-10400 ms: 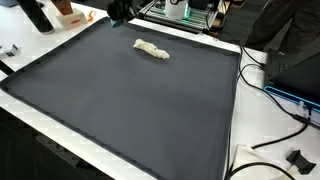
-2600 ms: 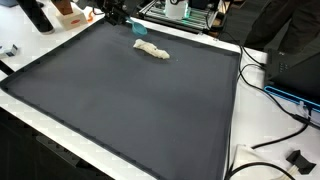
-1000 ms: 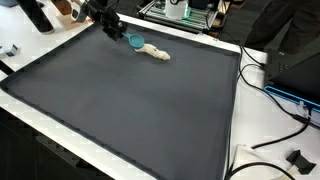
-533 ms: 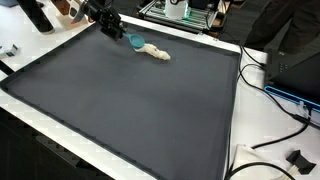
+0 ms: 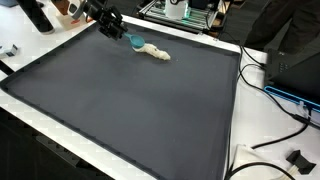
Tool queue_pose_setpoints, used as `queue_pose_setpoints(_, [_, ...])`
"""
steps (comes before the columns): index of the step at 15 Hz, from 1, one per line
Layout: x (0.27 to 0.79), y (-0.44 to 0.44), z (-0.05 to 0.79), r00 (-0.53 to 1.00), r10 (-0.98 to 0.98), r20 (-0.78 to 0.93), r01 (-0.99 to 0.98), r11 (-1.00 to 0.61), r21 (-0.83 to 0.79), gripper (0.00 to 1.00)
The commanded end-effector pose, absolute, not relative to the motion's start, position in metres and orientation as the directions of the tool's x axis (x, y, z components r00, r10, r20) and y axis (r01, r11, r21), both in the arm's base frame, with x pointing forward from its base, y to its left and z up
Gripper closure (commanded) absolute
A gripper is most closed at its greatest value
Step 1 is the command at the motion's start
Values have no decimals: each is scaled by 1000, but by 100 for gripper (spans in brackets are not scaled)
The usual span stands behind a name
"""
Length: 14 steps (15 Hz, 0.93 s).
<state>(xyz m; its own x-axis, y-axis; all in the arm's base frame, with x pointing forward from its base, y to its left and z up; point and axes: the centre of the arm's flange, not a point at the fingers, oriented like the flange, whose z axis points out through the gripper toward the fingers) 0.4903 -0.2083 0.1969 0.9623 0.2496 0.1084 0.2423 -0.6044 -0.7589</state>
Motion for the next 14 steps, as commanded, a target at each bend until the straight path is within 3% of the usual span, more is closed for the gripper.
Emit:
queue_pose_setpoints(1, [475, -209, 157, 942, 322, 90, 298, -686, -664, 75])
queue_pose_setpoints(14, [485, -215, 156, 984, 148, -97, 42, -728, -684, 75])
